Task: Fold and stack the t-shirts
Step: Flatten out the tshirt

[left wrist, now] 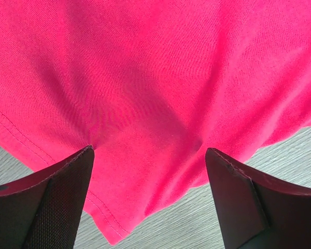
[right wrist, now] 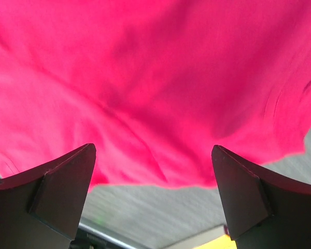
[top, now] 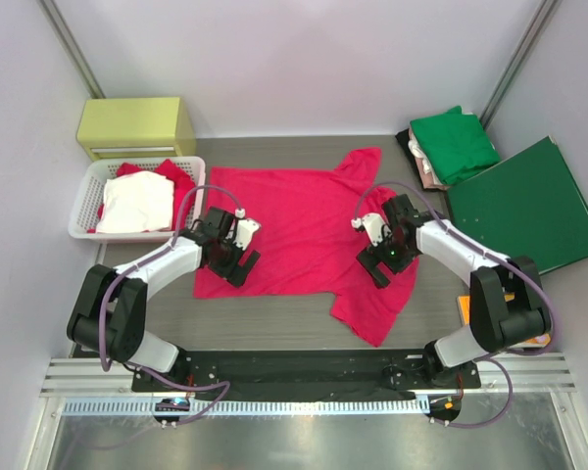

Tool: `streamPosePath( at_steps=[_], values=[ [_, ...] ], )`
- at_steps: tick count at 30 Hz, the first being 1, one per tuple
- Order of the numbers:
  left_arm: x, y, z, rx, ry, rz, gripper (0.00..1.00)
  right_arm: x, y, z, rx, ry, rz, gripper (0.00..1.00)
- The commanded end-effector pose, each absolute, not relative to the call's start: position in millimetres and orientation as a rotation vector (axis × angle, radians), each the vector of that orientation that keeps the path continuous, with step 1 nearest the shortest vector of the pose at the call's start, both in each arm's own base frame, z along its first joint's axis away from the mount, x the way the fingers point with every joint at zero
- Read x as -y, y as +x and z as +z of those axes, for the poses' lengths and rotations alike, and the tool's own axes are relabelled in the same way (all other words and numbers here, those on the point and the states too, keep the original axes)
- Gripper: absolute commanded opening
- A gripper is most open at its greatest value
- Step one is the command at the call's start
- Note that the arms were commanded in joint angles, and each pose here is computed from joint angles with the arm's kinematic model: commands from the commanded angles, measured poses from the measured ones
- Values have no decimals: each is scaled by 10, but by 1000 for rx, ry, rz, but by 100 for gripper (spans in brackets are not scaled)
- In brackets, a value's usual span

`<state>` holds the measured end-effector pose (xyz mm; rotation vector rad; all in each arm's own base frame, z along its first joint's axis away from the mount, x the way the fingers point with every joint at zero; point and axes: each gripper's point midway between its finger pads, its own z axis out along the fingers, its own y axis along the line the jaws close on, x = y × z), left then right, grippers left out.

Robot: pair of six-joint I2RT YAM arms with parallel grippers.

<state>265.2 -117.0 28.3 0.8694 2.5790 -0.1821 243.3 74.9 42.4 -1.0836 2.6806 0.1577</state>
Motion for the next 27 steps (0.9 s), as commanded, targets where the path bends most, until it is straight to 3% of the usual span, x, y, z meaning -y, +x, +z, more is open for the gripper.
streamPosePath(
  at_steps=[1,7,17,27],
  values=[
    [1190,2744,326,-2543,873,-167,89,-1075,2844,587,-2560,-1021,208,100],
    [1188,2749,303,-2548,876,-164,89,-1148,2978,402,-2605,-1036,206,100],
    [1202,2761,261,-2558,880,-170,89,-985,2605,30,-2755,-1104,204,100],
    [1183,2713,319,-2550,876,-171,89,-769,2211,180,-2757,-1151,147,100]
  ],
)
